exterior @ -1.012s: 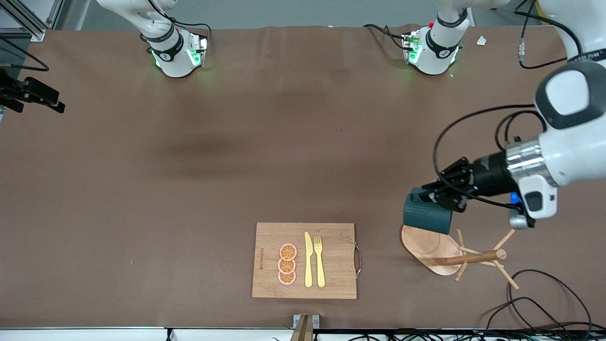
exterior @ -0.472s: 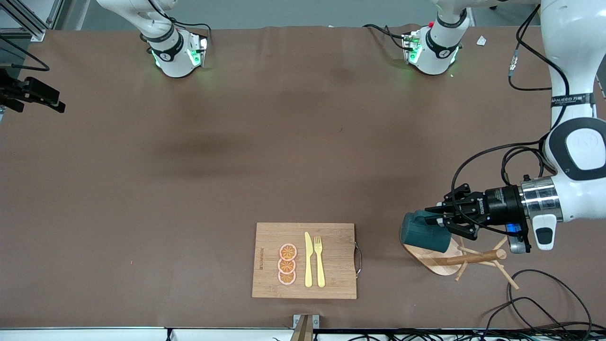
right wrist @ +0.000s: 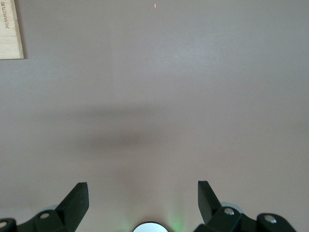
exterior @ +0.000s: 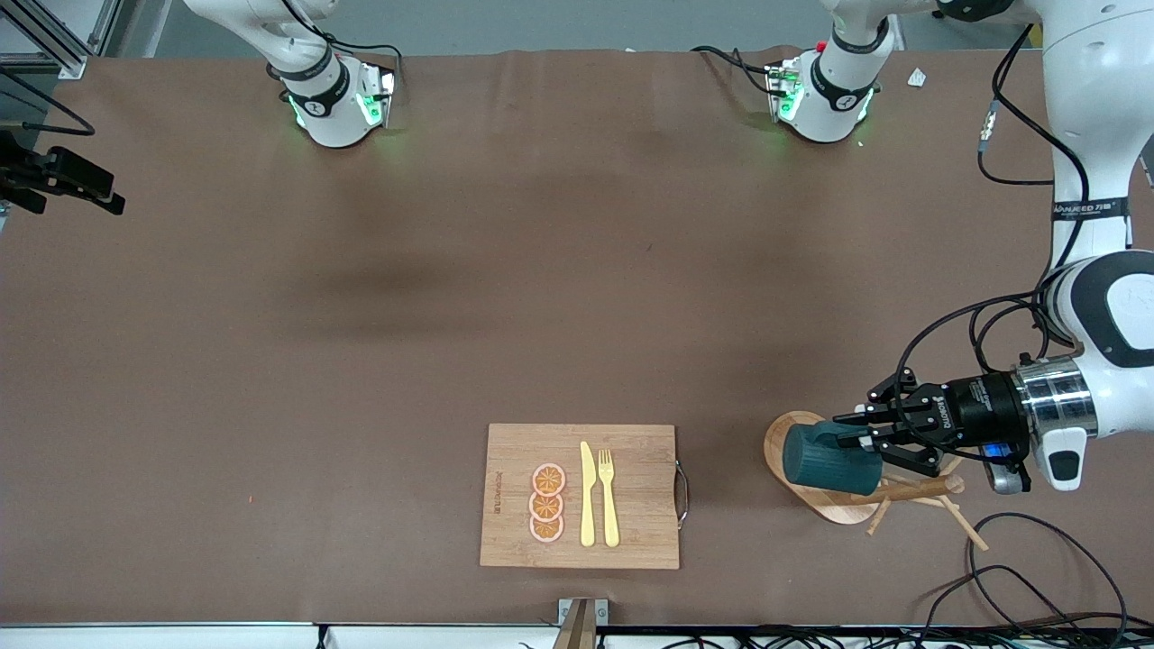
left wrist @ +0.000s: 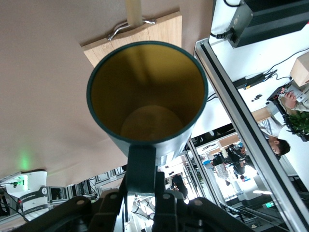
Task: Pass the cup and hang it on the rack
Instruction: 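Lower the mug handle onto a rack peg with the left gripper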
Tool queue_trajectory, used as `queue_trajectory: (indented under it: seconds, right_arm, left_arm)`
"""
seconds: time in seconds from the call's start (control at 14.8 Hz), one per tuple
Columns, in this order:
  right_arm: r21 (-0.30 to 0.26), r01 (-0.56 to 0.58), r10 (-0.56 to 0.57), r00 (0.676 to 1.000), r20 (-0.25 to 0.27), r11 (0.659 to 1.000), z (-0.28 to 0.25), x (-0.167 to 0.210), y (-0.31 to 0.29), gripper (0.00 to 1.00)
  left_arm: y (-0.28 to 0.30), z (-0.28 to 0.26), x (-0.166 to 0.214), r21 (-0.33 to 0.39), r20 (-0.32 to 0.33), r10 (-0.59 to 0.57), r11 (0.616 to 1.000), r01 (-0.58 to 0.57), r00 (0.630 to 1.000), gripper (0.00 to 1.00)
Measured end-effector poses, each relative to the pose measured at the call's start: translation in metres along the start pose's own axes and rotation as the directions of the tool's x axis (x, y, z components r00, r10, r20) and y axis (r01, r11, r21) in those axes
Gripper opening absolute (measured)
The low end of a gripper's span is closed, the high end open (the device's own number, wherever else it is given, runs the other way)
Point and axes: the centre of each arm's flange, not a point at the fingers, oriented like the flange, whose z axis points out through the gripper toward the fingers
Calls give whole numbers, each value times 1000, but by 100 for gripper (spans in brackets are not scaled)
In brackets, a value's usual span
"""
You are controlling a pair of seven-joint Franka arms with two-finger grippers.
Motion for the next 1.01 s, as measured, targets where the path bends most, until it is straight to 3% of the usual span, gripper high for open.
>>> queue_trajectory:
  seconds: [1.01]
  right_arm:
    - [0,1,-1,1000,2,1000,1,0,0,100]
  left_arm:
    - [-11,-27,51,-39,-7,-73,997,72,997,21]
